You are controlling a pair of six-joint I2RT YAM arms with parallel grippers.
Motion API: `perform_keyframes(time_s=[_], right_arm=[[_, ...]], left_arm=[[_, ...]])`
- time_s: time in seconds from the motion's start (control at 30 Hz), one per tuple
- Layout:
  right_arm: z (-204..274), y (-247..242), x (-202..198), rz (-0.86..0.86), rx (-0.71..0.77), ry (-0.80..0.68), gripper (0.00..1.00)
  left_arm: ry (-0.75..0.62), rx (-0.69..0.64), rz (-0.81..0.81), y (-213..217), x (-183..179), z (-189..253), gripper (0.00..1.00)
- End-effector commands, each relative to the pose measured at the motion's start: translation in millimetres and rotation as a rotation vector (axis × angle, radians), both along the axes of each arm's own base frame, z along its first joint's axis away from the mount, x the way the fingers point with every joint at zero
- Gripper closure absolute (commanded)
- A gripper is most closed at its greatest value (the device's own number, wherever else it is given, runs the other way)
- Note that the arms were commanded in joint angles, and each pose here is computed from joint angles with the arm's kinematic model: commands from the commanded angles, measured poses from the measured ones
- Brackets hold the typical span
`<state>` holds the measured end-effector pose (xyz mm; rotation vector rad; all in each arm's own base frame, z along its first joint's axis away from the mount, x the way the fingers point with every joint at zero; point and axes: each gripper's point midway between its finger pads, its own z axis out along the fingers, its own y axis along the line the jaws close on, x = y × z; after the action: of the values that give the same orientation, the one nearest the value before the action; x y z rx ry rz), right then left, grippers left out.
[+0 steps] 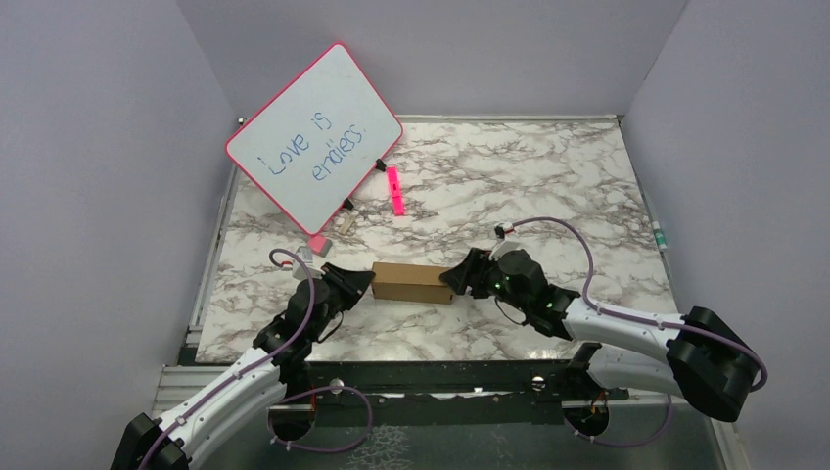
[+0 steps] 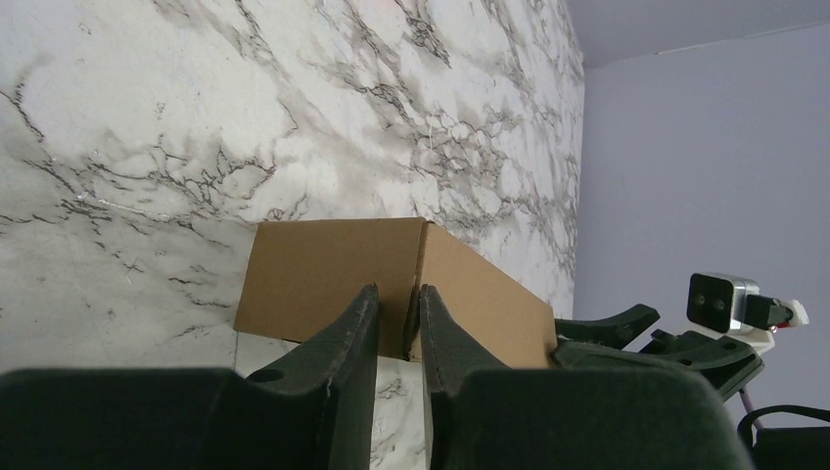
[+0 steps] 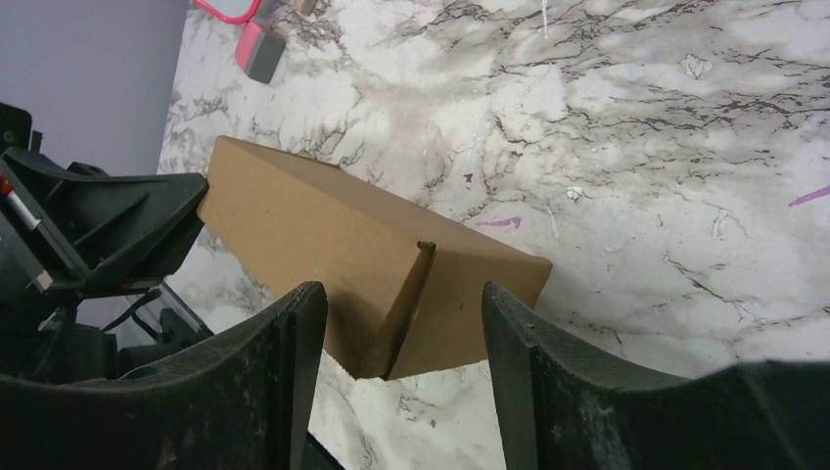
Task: Fold the paper box
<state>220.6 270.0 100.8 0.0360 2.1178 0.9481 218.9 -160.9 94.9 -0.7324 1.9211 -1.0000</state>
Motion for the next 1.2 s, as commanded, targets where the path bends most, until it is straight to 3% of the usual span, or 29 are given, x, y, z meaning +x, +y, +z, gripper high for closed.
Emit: perform_keyframes(time_s=[0.0,0.27,0.53,0.63,0.8,0.97,1.17], right_arm=[[8,-2,-10,0.082,0.026,-0.029,0.35],[-26,-15,-23,0.094,0.052,0.011,0.39],[-63,-28,-30,0.077,0.112,0.125,0.58],[-70,-29,-35,0.084,0.142,0.178,0.60],[-54,-18,-35,0.155,0.182,0.169,0.58],[-29,-12,-28,0.176,0.201,0.124,0.44],[-9,-14,-19,0.161,0.243,0.082,0.42]], left_arm=[[0.168,0.165,-0.031,16,-23,-59,0.84],[0.164,0.171,-0.043,14,-23,-58,0.85],[0.171,0.185,-0.048,15,-24,-61,0.85],[0.178,0.189,-0.046,16,-25,-64,0.85],[0.180,0.202,-0.034,19,-24,-65,0.88],[0.173,0.207,-0.036,19,-23,-63,0.89],[0.168,0.221,-0.039,19,-22,-60,0.89]])
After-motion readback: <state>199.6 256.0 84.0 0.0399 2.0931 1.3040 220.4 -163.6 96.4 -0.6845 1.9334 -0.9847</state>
